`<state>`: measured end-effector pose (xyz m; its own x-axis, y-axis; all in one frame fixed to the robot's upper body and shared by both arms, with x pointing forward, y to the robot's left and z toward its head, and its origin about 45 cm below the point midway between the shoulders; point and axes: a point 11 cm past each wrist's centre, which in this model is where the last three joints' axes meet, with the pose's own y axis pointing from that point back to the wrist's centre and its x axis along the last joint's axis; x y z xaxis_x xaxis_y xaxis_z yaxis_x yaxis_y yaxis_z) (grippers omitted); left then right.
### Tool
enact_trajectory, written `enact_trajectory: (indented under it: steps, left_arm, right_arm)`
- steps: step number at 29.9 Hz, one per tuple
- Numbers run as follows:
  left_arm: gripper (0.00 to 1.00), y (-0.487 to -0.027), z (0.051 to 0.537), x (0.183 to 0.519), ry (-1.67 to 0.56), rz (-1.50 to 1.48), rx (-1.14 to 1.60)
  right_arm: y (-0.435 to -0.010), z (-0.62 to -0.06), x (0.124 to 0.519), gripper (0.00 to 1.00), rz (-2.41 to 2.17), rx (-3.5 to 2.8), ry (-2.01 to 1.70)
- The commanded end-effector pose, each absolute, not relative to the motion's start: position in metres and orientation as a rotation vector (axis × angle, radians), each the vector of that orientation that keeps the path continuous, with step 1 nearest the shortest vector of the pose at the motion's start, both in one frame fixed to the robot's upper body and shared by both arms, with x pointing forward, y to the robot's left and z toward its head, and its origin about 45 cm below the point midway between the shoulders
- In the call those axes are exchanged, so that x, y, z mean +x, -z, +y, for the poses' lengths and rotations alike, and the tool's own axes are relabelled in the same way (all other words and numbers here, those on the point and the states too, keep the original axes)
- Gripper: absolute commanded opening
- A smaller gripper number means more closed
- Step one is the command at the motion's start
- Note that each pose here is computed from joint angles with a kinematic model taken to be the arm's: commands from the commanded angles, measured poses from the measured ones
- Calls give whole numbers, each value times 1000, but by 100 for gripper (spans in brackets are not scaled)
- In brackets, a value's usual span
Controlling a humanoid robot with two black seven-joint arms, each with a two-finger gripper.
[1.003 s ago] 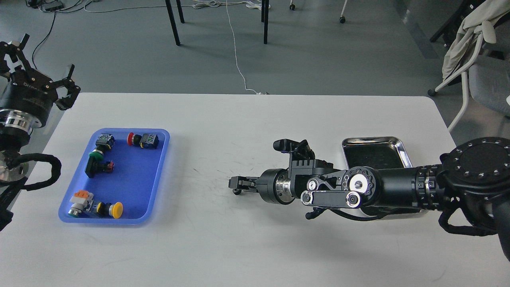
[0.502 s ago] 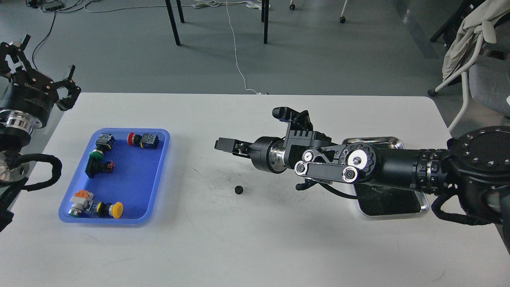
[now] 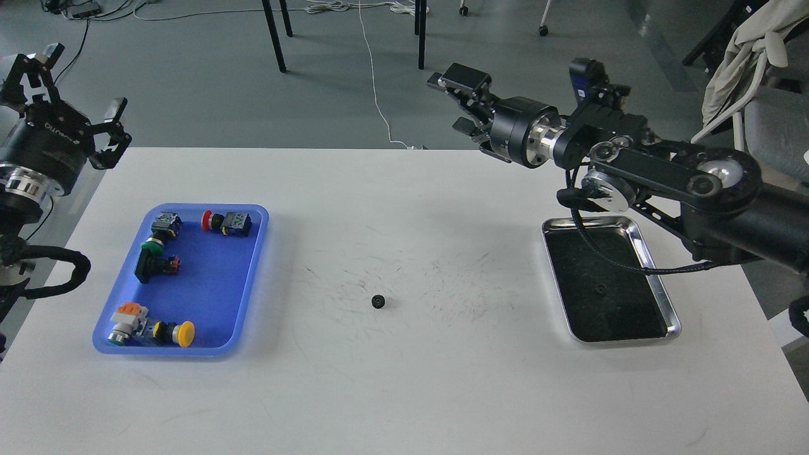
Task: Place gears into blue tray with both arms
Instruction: 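Retract the right arm and move the left gripper toward the black part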
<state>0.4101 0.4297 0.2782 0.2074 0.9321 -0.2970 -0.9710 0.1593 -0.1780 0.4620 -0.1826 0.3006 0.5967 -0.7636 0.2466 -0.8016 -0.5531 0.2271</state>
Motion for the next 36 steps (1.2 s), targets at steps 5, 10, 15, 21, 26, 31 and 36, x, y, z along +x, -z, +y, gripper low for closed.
enact_trajectory:
  steps: [5,10,15,21,26,31,36]
  left_arm:
    - [99,-312,369,405,-1115,-72,-152]
    - [99,-316,315,382,-849,-251,51]
    - [99,-291,271,354,-609,-411,263]
    - [99,-239,234,336,-459,-636,484]
    - [99,-200,209,322,-377,-884,598]
    - [99,-157,200,301,-315,-1062,646]
    - [98,-132,199,299,-311,-1161,686]
  right_arm:
    - [-314,-327,449,94,-1763,2605,293]
    - [-291,-404,417,94,-2105,2632,681]
    - [-248,-443,381,95,-2259,2569,865]
    - [-213,-442,360,95,-2311,2514,953]
    - [-199,-432,356,95,-2298,2503,1009]
    - [-197,-430,356,95,-2296,2506,1019]
    - [-197,-430,356,95,-2292,2507,1018]
